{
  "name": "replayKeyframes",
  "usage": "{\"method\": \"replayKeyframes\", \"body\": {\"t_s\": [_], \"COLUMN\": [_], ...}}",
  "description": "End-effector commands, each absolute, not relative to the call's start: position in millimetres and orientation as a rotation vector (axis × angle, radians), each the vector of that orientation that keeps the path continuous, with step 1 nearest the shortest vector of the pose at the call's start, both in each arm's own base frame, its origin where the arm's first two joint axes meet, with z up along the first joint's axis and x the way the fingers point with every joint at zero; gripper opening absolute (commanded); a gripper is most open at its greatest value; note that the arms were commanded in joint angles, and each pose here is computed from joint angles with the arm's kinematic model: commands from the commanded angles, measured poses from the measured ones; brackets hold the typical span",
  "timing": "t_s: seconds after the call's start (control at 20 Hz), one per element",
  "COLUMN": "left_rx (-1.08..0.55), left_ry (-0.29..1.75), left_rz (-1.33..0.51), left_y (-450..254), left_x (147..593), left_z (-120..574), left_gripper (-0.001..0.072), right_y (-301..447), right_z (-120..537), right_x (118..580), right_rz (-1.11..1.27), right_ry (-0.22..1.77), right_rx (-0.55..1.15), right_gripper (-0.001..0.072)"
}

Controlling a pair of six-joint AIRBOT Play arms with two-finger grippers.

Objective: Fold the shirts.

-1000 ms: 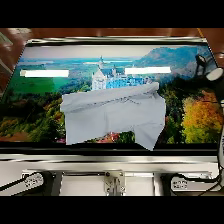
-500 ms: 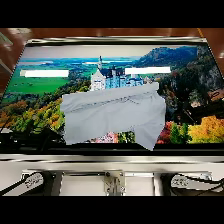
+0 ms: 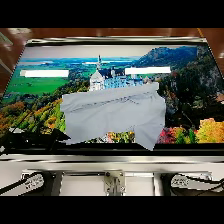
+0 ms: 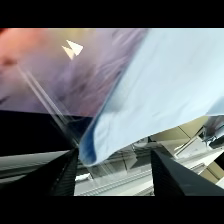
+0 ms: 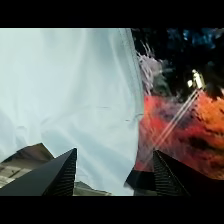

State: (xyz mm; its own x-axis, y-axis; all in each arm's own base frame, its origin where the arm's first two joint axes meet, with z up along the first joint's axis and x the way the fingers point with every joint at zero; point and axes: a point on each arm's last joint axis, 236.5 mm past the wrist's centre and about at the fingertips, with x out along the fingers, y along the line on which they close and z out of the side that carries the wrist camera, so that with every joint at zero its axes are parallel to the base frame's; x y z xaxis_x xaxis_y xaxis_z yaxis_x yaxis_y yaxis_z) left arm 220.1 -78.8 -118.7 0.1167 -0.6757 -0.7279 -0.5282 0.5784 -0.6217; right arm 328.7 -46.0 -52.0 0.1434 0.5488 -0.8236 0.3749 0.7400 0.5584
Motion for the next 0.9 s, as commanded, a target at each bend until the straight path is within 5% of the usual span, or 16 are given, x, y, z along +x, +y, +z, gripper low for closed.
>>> {"method": "replayKeyframes", "body": {"t_s": [0.0, 0.05, 0.15, 0.2, 0.3, 0.65, 0.85], "left_rx": [-1.025, -1.028, -1.010, -0.998, -0.974, -0.907, -0.895], "left_ry": [1.509, 1.501, 1.502, 1.507, 1.507, 1.427, 1.369], "left_rz": [-0.052, -0.022, -0.015, -0.024, -0.047, -0.138, -0.162], "left_y": [-75.4, -75.2, -79.4, -82.3, -85.2, -85.4, -84.4], "left_x": [231.6, 234.6, 236.0, 235.2, 235.0, 251.2, 264.7], "left_z": [-134.4, -136.9, -139.1, -139.2, -138.3, -109.9, -91.4], "left_gripper": [0.0497, 0.0372, 0.0285, 0.0164, 0.0038, 0.0037, 0.0037], "right_y": [-50.0, -49.9, -49.5, -49.4, -48.3, -21.2, -0.5], "right_z": [-54.5, -54.4, -54.3, -55.3, -60.6, -94.3, -128.3], "right_x": [328.8, 328.9, 328.7, 328.6, 327.0, 333.8, 337.3], "right_rz": [0.138, 0.138, 0.129, 0.126, 0.125, 0.213, 0.224], "right_ry": [1.465, 1.465, 1.468, 1.471, 1.483, 1.482, 1.542], "right_rx": [0.778, 0.779, 0.791, 0.796, 0.806, 0.950, 0.865], "right_gripper": [0.0592, 0.0592, 0.0593, 0.0596, 0.0597, 0.0596, 0.0595]}}
